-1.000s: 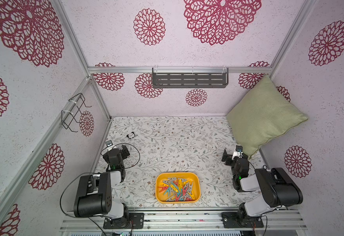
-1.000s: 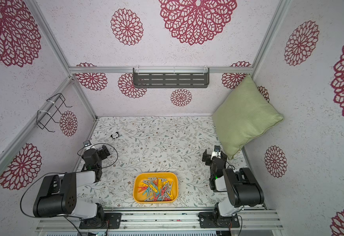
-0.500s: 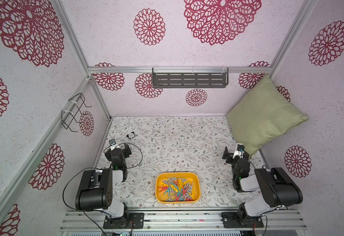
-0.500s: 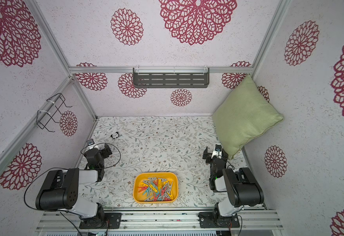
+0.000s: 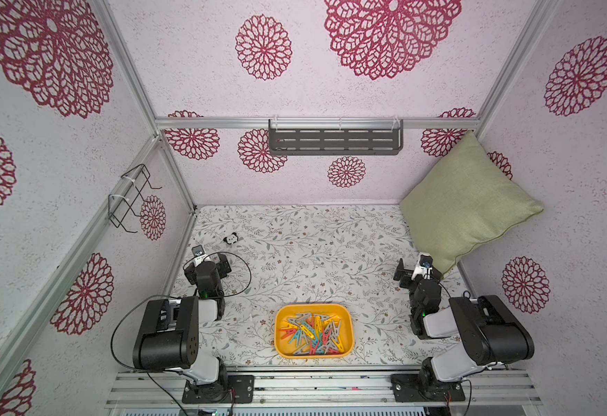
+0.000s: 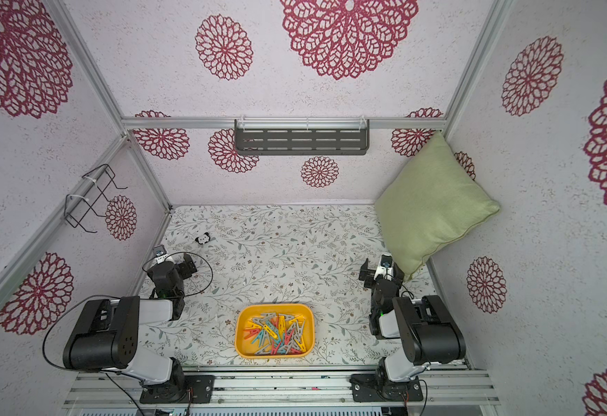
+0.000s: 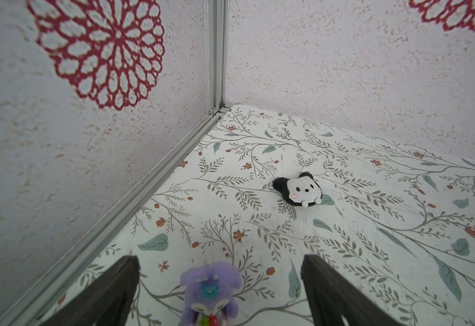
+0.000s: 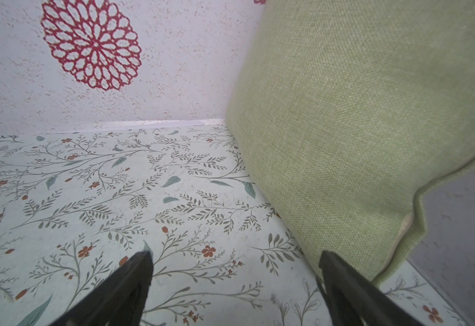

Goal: Put the clothespins into the storage box
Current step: Reset both arms

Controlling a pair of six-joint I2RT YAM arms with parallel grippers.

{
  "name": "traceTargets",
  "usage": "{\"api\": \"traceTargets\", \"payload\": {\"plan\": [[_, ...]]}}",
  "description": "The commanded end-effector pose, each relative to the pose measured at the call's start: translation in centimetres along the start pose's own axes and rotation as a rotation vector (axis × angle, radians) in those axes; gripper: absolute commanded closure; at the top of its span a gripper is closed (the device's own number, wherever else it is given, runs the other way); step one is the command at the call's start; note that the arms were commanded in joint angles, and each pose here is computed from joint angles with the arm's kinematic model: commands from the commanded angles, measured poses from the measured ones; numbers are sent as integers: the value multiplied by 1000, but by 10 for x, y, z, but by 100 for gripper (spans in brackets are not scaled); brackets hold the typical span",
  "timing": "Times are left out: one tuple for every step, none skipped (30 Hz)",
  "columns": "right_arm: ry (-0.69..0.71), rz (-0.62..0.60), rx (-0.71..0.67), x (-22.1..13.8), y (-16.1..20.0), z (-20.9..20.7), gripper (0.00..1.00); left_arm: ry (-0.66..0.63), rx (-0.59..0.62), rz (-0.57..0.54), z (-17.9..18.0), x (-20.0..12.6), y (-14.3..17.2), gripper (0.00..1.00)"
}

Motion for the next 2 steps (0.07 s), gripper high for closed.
{"api": "traceTargets", "payload": {"plan": [[-9,-43,19,2,-10,3,1,-9,1,-33,-1,3,-9,3],[-15,-50,19,1,-11,3,1,-11,1,-34,-1,3,-10,3]]}}
Point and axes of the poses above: each gripper's point midway between its finger pads, its own x axis out along the fingers, its own z axis along the line the jaws close on, y = z × x, the point moved 5 cm from there along -x, back along the fingers, and after that the axes turned 13 degrees about x, right-handed, at the moved point
